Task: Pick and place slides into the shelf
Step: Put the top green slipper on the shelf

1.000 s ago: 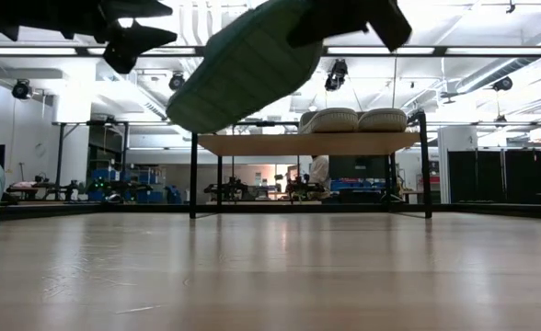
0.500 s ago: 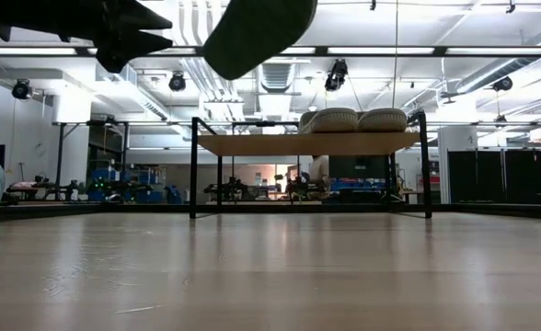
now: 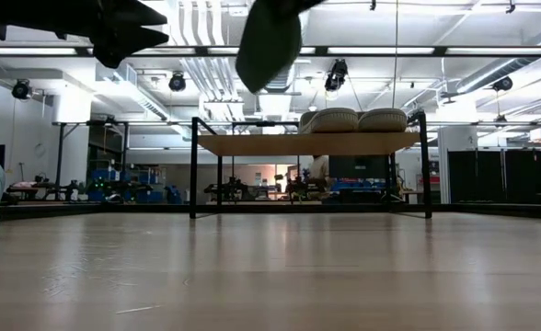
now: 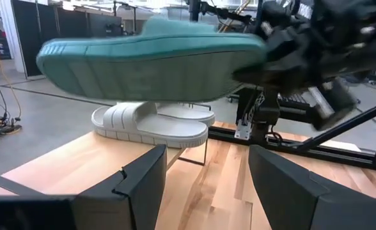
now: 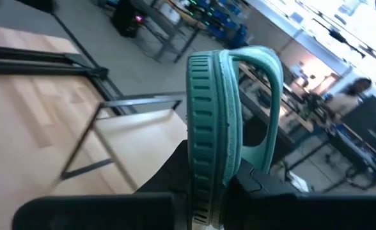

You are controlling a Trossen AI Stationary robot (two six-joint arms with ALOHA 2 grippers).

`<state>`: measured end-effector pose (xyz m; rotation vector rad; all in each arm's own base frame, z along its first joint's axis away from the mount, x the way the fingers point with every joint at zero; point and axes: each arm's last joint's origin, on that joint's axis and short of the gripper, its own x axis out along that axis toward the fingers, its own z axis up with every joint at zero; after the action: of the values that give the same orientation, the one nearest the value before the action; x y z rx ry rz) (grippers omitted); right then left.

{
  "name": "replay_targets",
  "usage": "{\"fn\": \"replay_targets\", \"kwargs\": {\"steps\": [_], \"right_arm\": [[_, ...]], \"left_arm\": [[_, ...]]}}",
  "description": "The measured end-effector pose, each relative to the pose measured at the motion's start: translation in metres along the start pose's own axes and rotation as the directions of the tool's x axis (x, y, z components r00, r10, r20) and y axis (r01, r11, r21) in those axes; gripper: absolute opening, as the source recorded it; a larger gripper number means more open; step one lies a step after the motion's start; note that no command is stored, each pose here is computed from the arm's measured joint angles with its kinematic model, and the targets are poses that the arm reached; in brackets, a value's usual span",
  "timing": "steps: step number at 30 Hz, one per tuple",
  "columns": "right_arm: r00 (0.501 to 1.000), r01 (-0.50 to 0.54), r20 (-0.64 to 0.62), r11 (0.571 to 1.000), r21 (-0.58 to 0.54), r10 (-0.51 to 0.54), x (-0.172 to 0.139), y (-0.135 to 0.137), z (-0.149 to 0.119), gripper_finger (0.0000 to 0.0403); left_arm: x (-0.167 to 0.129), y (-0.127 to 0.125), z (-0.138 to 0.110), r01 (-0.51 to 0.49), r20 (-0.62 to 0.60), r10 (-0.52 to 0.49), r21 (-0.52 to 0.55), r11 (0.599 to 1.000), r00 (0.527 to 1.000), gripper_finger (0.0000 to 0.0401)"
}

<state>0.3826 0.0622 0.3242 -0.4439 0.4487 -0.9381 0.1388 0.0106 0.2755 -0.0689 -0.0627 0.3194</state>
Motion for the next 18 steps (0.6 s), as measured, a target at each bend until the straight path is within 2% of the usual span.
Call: {"fn": "replay_targets", "kwargs": {"steps": [9,18], "right_arm": [[0.995,0.067,-0.07,0.996,-0.056,-0.071,0.04,0.017,-0.019,0.0032],[0.989,0.112,-0.082,0.986,-0.122,-0.123,0.045,0.027,-0.025,0.0032]], "left_arm": [[-0.001,0.0,0.0,0.0,0.002,0.0,0.0,1.0,1.0,0.0207],[-0.001,0.0,-0.002,0.0,-0.007,0.0,0.002,1.0,1.0,0.0207]]}}
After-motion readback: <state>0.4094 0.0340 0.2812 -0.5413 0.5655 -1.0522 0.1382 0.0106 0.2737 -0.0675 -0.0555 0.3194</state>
